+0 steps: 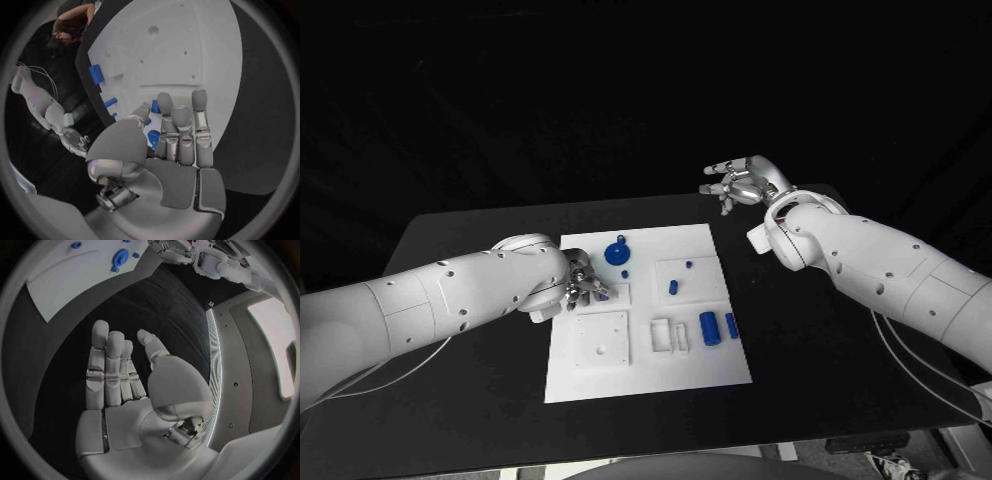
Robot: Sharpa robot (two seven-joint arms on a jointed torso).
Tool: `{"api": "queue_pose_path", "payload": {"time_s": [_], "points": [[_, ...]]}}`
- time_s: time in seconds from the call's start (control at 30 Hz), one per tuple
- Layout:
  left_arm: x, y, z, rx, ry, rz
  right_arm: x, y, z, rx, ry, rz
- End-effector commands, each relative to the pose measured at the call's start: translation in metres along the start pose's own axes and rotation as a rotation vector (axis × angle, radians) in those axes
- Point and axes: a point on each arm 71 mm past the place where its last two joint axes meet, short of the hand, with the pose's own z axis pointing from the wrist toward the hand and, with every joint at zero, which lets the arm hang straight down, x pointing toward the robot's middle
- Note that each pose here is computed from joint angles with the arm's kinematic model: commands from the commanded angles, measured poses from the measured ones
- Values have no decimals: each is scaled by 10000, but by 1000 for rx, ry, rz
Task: Assemble the parts on the task board
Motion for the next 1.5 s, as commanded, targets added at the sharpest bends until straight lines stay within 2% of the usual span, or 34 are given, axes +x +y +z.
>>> {"api": "queue_pose_path", "payload": {"time_s": [0.03, 0.57, 0.83, 1.5], "points": [[48, 14, 14, -3, 23, 12, 11, 11, 0, -8, 13, -3], [66, 3, 13, 9, 45, 1, 27, 18, 5, -11, 18, -7], [54, -24, 10, 36, 21, -22, 21, 14, 4, -10, 15, -9], [36, -25, -10, 48, -11, -45, 25, 4, 7, -6, 21, -8]]}}
